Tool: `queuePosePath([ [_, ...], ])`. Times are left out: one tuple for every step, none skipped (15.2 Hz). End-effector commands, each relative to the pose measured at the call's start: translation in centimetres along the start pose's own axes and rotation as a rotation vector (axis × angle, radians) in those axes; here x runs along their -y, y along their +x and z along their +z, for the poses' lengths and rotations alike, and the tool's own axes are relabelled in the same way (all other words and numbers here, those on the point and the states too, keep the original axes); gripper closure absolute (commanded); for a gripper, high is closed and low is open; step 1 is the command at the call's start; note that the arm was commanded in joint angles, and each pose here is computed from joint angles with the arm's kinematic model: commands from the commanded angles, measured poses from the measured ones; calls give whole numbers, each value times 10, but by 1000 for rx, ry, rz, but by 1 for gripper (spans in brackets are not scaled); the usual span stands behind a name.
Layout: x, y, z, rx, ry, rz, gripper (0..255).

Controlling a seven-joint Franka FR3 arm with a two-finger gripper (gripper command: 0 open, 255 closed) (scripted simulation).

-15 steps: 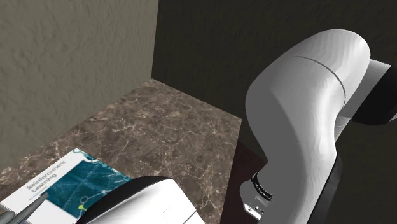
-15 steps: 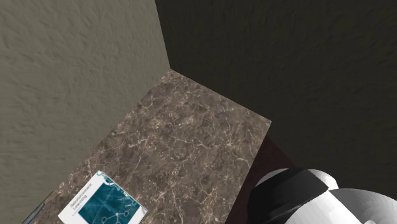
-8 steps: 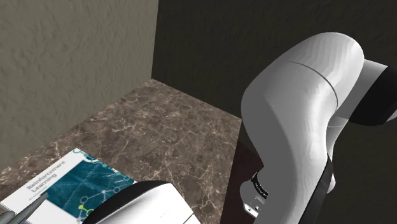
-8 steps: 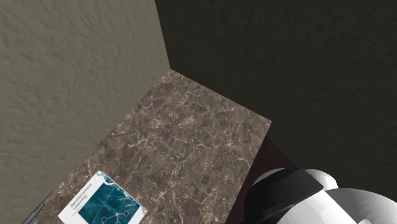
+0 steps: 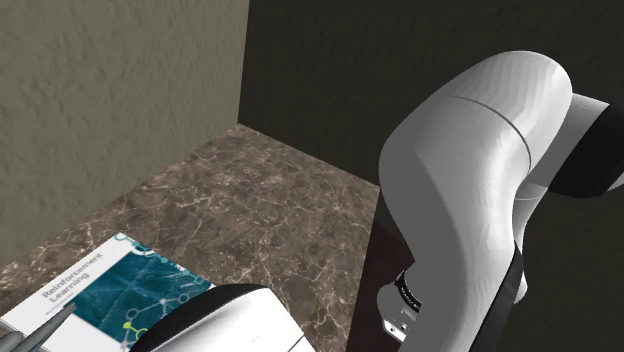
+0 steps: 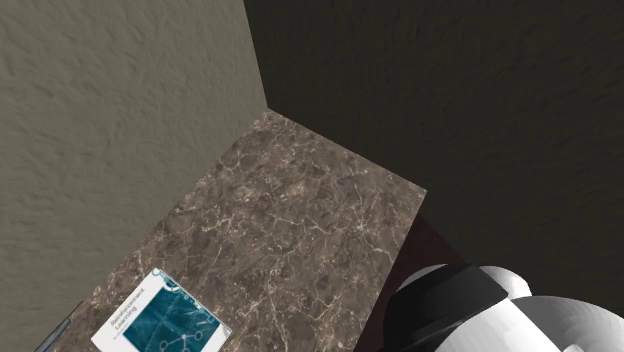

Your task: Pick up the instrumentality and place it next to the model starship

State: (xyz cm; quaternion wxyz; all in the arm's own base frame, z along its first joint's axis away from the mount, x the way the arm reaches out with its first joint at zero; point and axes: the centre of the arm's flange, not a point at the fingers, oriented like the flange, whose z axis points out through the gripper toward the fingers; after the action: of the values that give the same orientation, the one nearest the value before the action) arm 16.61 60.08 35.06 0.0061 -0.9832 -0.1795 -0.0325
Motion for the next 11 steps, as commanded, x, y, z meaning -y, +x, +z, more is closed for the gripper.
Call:
queuePosePath([
  [0,0,-13,0,0,0,0],
  [0,0,-26,0,0,0,0],
  [0,0,-40,0,0,0,0],
  [0,0,-50,0,0,0,0],
  [0,0,-50,0,0,0,0],
  [0,0,-50,0,0,0,0],
  [0,0,-50,0,0,0,0],
  [0,0,-50,0,0,0,0],
  [0,0,-50,0,0,0,0],
  [0,0,-50,0,0,0,0],
  [0,0,-50,0,0,0,0],
])
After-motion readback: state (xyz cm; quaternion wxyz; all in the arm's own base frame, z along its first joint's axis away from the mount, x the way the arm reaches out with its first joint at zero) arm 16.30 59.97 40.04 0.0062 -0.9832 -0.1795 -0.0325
